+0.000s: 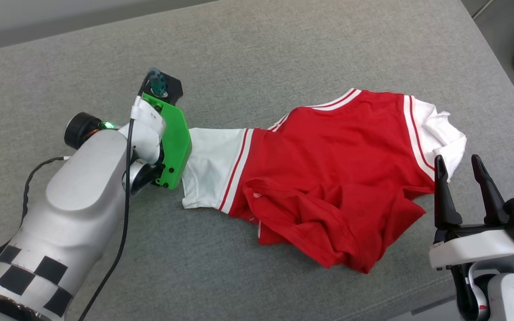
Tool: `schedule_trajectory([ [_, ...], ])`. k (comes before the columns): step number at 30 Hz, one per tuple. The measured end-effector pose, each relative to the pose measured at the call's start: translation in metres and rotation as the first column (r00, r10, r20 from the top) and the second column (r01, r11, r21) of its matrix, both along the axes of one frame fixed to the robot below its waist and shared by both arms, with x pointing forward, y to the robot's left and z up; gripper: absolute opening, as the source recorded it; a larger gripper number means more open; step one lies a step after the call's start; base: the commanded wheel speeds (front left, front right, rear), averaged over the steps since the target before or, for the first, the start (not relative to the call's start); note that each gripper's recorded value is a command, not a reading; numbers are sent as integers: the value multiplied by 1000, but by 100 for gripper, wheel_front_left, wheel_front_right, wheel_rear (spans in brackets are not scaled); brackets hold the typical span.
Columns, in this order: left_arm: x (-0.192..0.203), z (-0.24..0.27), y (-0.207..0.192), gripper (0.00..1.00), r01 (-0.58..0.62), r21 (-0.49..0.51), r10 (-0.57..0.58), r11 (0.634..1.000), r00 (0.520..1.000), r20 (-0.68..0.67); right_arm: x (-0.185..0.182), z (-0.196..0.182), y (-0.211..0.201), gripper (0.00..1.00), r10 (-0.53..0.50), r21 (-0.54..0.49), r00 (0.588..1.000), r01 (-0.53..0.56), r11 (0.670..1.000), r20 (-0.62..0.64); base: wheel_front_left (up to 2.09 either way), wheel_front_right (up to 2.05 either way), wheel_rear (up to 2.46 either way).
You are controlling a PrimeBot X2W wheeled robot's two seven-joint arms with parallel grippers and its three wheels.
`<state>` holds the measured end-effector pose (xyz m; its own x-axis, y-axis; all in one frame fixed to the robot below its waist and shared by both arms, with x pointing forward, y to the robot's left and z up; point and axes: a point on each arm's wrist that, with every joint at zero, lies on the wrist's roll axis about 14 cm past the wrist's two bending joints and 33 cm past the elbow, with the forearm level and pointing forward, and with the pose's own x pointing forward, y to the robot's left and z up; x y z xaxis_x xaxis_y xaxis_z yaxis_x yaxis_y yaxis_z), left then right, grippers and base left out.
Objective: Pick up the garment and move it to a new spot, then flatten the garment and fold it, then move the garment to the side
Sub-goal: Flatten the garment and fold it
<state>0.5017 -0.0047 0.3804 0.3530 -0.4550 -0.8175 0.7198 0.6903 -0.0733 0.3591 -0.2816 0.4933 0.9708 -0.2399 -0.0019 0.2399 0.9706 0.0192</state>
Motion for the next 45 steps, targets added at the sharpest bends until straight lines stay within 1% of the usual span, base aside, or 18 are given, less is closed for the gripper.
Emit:
schedule_trajectory([
  [3,-3,-7,0,100,18,18,-18,1000,1000,-18,-1,-2,-3,100,-12,6,1000,12,1000,-1,0,0,0],
  [4,-3,-9,1,78,19,24,-19,1000,1000,-19,0,-2,-3,100,-13,11,1000,13,1000,1,0,0,0],
  [5,-4,-9,3,20,23,30,-22,999,1000,-20,0,-2,-3,100,-12,15,1000,12,1000,4,0,0,0],
  [6,-5,-8,4,0,16,19,-15,1000,1000,-22,1,-1,-2,100,-9,19,1000,9,1000,9,0,0,0],
  [10,1,-1,11,0,-25,-30,25,999,1000,16,4,2,0,100,-4,21,1000,4,1000,21,0,0,0],
  [13,10,10,22,0,-79,-81,84,994,994,68,6,5,1,100,4,19,1000,-5,1000,28,0,0,0],
  [15,19,23,32,0,-126,-130,140,983,984,109,7,8,4,100,15,17,999,-15,1000,29,0,0,0],
  [19,36,54,58,0,-206,-213,251,955,946,207,11,13,9,100,43,11,999,-44,999,31,0,0,0],
  [24,43,84,97,0,-288,-278,364,916,888,280,18,18,21,100,85,17,996,-86,996,34,0,0,0],
  [27,37,87,123,0,-340,-288,421,895,858,295,20,18,29,100,111,23,993,-112,993,28,0,0,0],
  [30,21,78,147,0,-402,-285,476,870,836,273,26,20,38,100,141,28,990,-142,989,27,0,0,0],
  [34,-4,60,166,0,-473,-293,541,831,811,222,30,20,48,100,172,32,985,-173,984,22,0,0,0],
  [40,-43,21,186,0,-563,-258,606,785,784,134,32,16,56,100,197,40,980,-197,980,0,0,0,0],
  [41,-47,17,187,31,-568,-258,611,781,782,128,33,16,57,100,199,40,980,-199,979,-1,0,0,0],
  [42,-49,15,187,55,-572,-260,615,778,778,129,33,15,57,100,202,39,979,-202,979,-4,0,0,0],
  [43,-48,16,187,100,-574,-272,621,773,772,136,34,15,57,100,204,39,979,-204,978,-7,0,0,0],
  [45,-46,20,185,100,-572,-308,633,760,758,155,34,15,58,100,207,39,978,-207,978,-9,0,0,0],
])
